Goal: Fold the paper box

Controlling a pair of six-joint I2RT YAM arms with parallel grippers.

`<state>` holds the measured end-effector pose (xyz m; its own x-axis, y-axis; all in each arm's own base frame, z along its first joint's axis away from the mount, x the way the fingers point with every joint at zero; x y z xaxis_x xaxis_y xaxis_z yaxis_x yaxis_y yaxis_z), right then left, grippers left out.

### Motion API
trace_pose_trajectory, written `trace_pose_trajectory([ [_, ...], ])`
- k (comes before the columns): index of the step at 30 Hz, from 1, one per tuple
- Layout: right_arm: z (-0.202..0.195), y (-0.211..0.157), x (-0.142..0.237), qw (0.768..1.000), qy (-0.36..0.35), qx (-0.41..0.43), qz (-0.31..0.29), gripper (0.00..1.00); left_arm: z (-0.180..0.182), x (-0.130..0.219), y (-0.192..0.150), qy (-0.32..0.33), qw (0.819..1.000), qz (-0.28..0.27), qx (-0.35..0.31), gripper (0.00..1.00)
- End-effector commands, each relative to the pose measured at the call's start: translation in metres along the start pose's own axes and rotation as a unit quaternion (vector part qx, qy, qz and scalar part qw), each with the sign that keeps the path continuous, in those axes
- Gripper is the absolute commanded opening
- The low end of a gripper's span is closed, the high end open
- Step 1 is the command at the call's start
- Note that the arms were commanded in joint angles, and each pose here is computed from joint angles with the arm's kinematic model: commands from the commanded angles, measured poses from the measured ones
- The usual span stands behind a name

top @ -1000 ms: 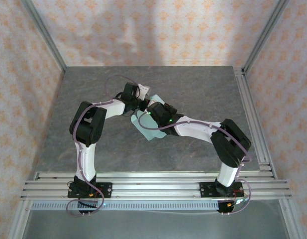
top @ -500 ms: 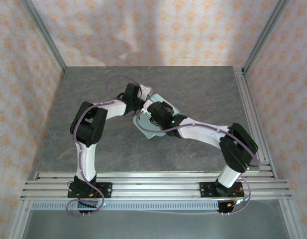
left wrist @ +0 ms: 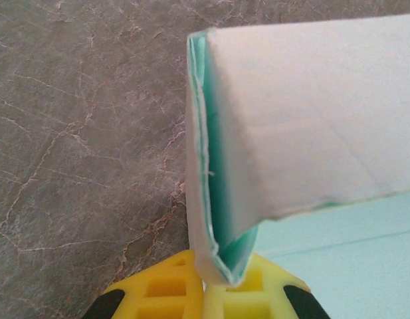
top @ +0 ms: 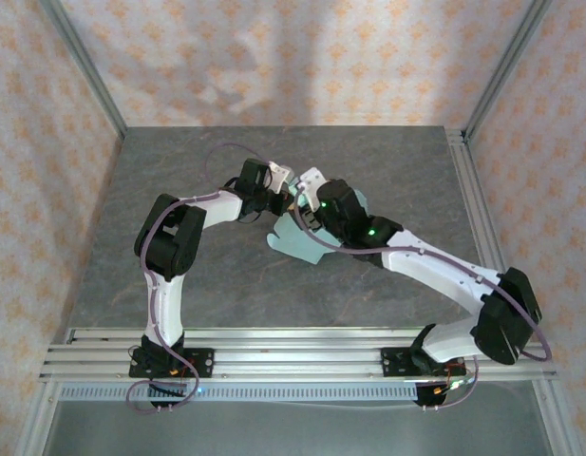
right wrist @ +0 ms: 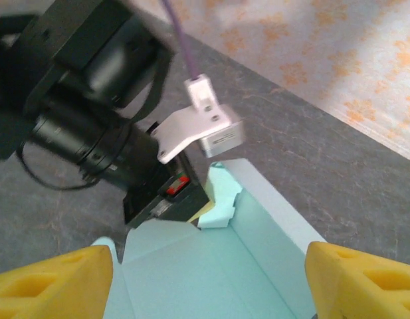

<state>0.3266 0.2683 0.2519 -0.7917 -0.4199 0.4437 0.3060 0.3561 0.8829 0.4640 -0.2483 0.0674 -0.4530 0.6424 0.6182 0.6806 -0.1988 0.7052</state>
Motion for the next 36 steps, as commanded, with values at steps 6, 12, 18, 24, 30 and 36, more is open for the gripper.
trace_pose_trajectory([
  [6, -0.073, 0.026, -0.007, 0.978, -0.086, -0.187, 0.010, 0.75, -0.008, 0.024, 0.018, 0.020, 0.998, -0.019, -0.056, 0.00],
  [12, -0.104, 0.003, -0.049, 0.950, -0.093, -0.275, 0.114, 0.76, -0.015, 0.033, 0.012, 0.021, 0.997, -0.007, -0.075, 0.00],
  [18, -0.099, -0.018, -0.090, 0.922, -0.013, -0.316, 0.223, 0.73, -0.014, 0.031, 0.001, 0.033, 0.996, 0.007, -0.088, 0.00],
  [24, -0.065, -0.036, -0.124, 0.901, 0.078, -0.331, 0.270, 0.73, -0.009, 0.022, -0.008, 0.060, 0.994, 0.022, -0.093, 0.00],
  [30, -0.051, -0.058, -0.134, 0.884, 0.106, -0.341, 0.300, 0.72, -0.009, 0.020, -0.006, 0.068, 0.994, 0.022, -0.087, 0.00],
  [36, -0.043, -0.083, -0.141, 0.872, 0.113, -0.356, 0.316, 0.65, -0.009, 0.016, -0.007, 0.075, 0.994, 0.042, -0.068, 0.00],
])
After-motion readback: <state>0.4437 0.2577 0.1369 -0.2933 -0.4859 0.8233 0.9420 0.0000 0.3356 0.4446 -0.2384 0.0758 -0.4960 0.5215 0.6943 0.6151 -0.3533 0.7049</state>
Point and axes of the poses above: each hand's point on the last joint's axis, 136 mm out from that joint toward the fingers, its own x axis back along the fingers, its own z axis along the line the jaws close on, y = z × x, the point moved 1 cm from there along x, back along the fingers, and after that the axes turned 2 degrees about -x, right-handed, at the moved point
